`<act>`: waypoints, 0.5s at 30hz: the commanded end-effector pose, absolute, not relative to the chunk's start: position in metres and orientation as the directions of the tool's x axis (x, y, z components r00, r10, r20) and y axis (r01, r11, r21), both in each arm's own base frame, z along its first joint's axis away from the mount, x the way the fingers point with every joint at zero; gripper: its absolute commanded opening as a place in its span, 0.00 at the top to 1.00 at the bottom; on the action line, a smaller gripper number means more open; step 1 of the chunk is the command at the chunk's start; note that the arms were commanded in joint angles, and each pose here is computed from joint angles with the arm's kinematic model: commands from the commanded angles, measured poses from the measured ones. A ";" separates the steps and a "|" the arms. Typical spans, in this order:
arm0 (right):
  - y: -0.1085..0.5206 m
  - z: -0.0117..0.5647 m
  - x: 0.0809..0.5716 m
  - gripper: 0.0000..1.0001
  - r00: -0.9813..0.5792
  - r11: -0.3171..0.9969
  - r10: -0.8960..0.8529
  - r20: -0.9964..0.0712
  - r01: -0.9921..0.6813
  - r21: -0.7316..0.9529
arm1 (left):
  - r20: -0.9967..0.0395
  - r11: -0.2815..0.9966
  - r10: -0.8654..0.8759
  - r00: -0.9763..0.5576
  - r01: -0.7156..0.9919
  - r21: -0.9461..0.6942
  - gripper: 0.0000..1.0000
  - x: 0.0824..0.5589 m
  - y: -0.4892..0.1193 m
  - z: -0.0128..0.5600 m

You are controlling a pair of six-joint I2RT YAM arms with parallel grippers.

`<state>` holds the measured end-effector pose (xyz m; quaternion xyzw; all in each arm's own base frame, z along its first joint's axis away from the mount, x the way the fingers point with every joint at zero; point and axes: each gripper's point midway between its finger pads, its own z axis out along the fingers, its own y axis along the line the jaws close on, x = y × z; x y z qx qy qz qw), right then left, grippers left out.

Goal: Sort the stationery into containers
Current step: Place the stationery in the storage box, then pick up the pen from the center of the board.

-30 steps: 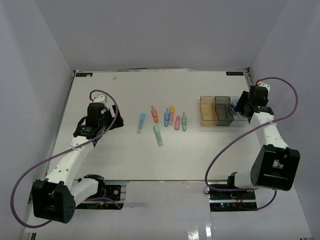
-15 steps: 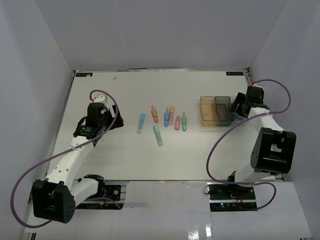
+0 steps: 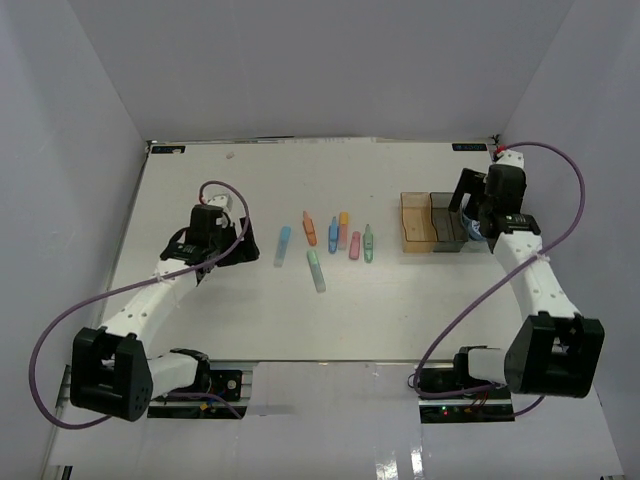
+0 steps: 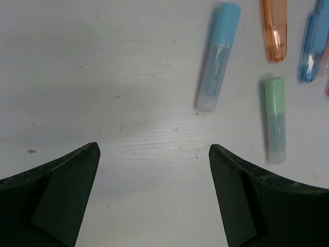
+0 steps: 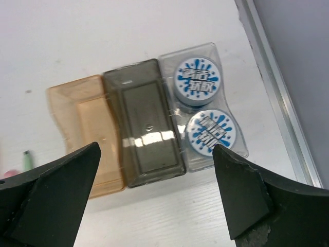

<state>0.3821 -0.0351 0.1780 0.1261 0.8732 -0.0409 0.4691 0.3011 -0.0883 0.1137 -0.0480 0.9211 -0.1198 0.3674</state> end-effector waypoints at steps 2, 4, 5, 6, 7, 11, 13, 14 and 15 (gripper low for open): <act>-0.006 0.223 0.352 0.04 -0.430 0.982 0.177 -0.885 0.143 0.127 | -0.594 0.976 -0.058 -0.802 0.081 -0.204 0.02 0.291 -0.129 0.104; 0.010 0.220 0.340 0.04 -0.425 0.978 0.206 -0.881 0.078 0.191 | -0.557 0.982 -0.039 -0.830 0.070 -0.174 0.02 0.288 -0.136 0.091; 0.017 0.232 0.332 0.04 -0.383 0.970 0.239 -0.893 0.054 0.236 | -0.550 0.981 -0.046 -0.834 0.065 -0.181 0.02 0.289 -0.143 0.090; 0.030 0.225 0.325 0.04 -0.398 0.961 0.254 -0.882 -0.003 0.278 | -0.526 0.984 -0.040 -0.849 0.058 -0.167 0.03 0.289 -0.145 0.080; 0.035 0.227 0.321 0.04 -0.389 0.953 0.267 -0.882 -0.026 0.301 | -0.520 0.986 -0.034 -0.853 0.056 -0.156 0.05 0.290 -0.147 0.077; 0.048 0.238 0.309 0.05 -0.351 0.935 0.286 -0.892 -0.101 0.339 | -0.523 0.994 -0.011 -0.853 0.050 -0.102 0.09 0.303 -0.162 0.069; 0.059 0.233 0.304 0.05 -0.363 0.930 0.274 -0.890 -0.136 0.342 | -0.497 0.996 -0.004 -0.868 0.041 -0.080 0.11 0.306 -0.166 0.055; 0.060 0.235 0.302 0.05 -0.348 0.929 0.276 -0.896 -0.144 0.342 | -0.505 0.996 -0.007 -0.863 0.040 -0.083 0.12 0.312 -0.170 0.057; 0.060 0.234 0.301 0.05 -0.347 0.928 0.276 -0.896 -0.146 0.342 | -0.504 0.996 -0.002 -0.864 0.043 -0.077 0.13 0.314 -0.172 0.055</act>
